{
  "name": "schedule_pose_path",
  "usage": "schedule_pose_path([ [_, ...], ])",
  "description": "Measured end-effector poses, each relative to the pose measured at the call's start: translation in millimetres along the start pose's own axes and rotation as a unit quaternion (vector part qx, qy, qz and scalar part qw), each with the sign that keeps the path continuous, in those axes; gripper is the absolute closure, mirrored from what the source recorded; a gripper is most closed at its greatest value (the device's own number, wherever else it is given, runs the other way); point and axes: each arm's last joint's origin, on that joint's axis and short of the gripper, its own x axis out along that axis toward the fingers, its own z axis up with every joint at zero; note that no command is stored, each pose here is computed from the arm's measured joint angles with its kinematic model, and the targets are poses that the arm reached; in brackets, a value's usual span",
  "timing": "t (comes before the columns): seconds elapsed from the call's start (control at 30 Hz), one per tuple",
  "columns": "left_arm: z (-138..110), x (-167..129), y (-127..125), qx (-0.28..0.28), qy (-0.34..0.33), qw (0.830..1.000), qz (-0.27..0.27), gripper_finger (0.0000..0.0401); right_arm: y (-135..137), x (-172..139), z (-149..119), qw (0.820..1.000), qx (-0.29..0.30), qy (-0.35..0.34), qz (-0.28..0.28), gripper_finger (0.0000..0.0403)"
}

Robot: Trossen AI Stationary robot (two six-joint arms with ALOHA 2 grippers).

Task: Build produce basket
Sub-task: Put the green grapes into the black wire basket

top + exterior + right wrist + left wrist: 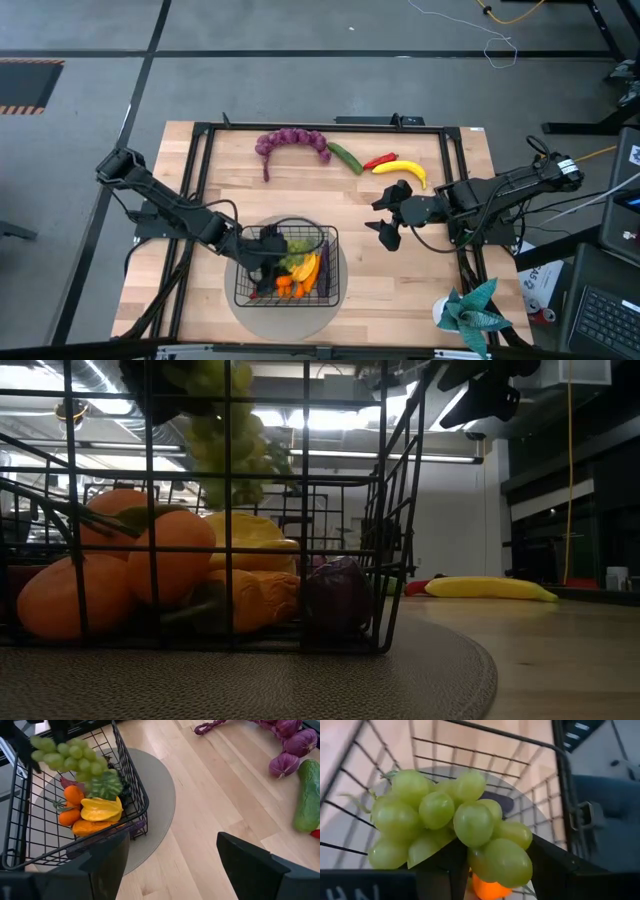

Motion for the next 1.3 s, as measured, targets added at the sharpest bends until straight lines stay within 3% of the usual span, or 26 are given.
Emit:
schedule_pose_path([
  [0.33,-1.8,-0.9,-2.7,0.006,-0.001,1.0,-0.001,0.0235,0.0,0.0,0.0,1.0,0.0,0.0,0.0,0.0101],
  [0.53,-0.6,0.9,7.5,0.152,0.015,0.988,0.026,0.0235,0.0,0.0,0.0,1.0,-0.001,0.0,0.0,0.0101],
  [0.6,-4.0,0.8,10.4,0.167,0.036,0.985,0.034,0.0235,0.1,0.0,0.0,1.0,-0.001,0.0,0.0,0.0101],
  [0.73,-7.6,3.0,6.8,0.155,0.056,0.986,-0.002,0.0235,0.0,-0.1,0.1,1.0,-0.001,0.0,0.0,0.0101],
  [0.97,-2.8,2.5,-0.2,0.104,0.021,0.994,-0.019,0.0235,0.0,-0.1,0.1,1.0,0.0,0.0,0.0,0.0101],
  [1.2,-1.8,2.8,1.5,0.119,0.012,0.993,-0.001,0.0235,0.1,-0.1,0.1,1.0,0.0,0.0,0.0,0.0101],
  [1.3,-1.4,2.8,2.1,0.097,0.006,0.995,0.011,0.0235,0.1,-0.1,0.1,1.0,-0.001,0.0,0.0,0.0101],
])
